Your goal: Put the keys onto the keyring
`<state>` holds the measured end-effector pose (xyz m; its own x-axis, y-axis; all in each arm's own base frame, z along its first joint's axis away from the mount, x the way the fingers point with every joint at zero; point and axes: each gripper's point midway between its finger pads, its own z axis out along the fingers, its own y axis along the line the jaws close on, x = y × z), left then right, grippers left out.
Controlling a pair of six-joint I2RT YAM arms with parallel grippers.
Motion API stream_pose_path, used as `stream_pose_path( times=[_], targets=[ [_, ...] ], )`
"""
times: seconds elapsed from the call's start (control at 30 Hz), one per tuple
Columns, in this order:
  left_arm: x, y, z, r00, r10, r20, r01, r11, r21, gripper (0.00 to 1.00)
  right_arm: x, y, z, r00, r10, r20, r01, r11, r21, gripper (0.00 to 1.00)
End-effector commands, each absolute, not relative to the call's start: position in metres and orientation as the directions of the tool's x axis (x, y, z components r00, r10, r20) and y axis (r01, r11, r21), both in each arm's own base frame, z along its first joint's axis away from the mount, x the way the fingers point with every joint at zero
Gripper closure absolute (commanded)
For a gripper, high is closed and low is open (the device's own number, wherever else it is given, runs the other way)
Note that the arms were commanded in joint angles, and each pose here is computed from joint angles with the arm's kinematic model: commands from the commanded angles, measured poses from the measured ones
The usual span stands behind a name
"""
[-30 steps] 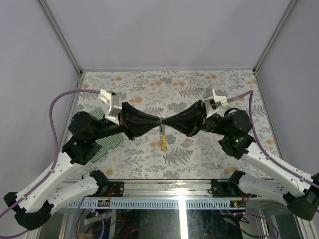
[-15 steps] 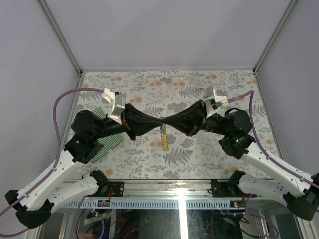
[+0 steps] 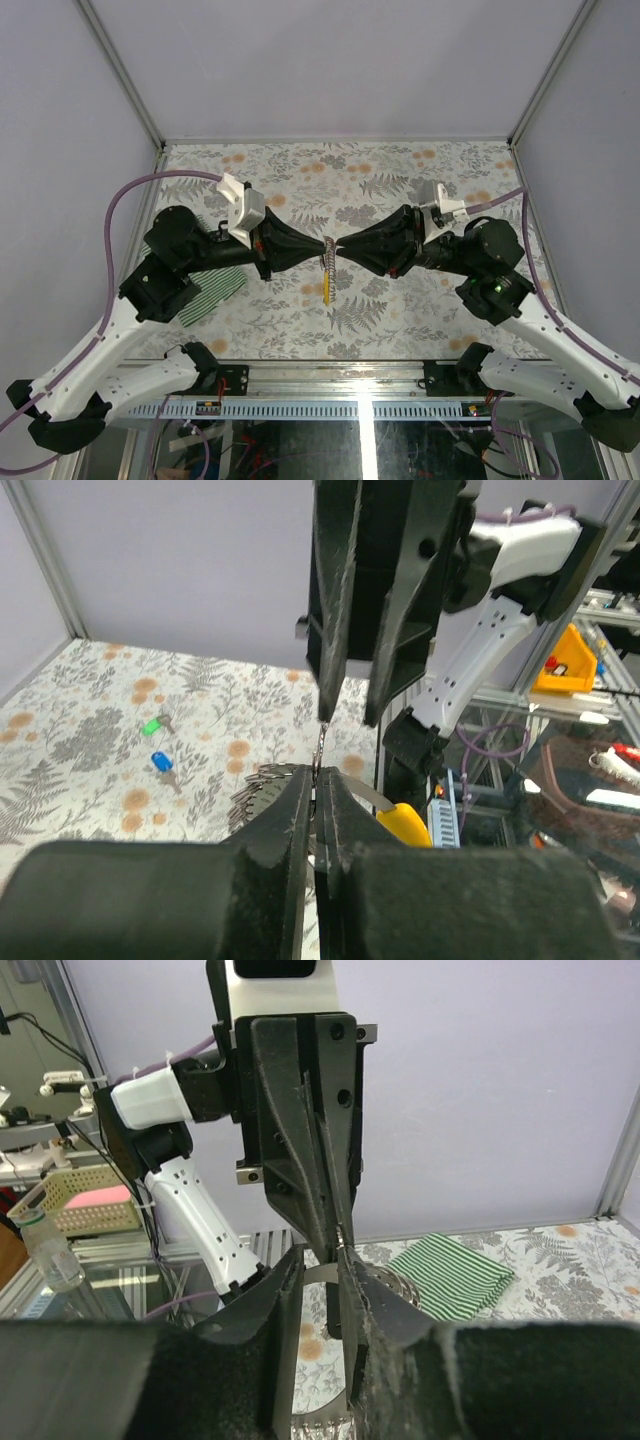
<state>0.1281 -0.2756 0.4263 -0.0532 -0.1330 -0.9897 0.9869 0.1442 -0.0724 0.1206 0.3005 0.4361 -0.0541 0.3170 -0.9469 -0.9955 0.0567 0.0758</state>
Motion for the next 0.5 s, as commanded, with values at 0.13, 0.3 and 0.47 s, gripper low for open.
stream_pose_path(
  times=[0.13,0.3,0.47],
  targets=[
    [0.125,-0.269,0.419,-0.012,0.019,-1.000,0.991,0.132,-0.009,1.00,0.105,0.285,0.448,0.047,0.213,-0.976,-0.998,0.055,-0.036,0.68],
    [0.129,-0.267,0.404,-0.003,0.164,-0.986,0.993,0.115,0.016,1.00,0.108,0.289,0.429,0.039,0.058,-0.998,-0.999,0.036,-0.037,0.60],
    [0.134,-0.265,0.392,0.011,0.259,-0.966,0.994,0.102,0.038,1.00,0.115,0.293,0.412,0.028,-0.043,-0.999,-0.999,0.035,-0.030,0.56]
  ],
)
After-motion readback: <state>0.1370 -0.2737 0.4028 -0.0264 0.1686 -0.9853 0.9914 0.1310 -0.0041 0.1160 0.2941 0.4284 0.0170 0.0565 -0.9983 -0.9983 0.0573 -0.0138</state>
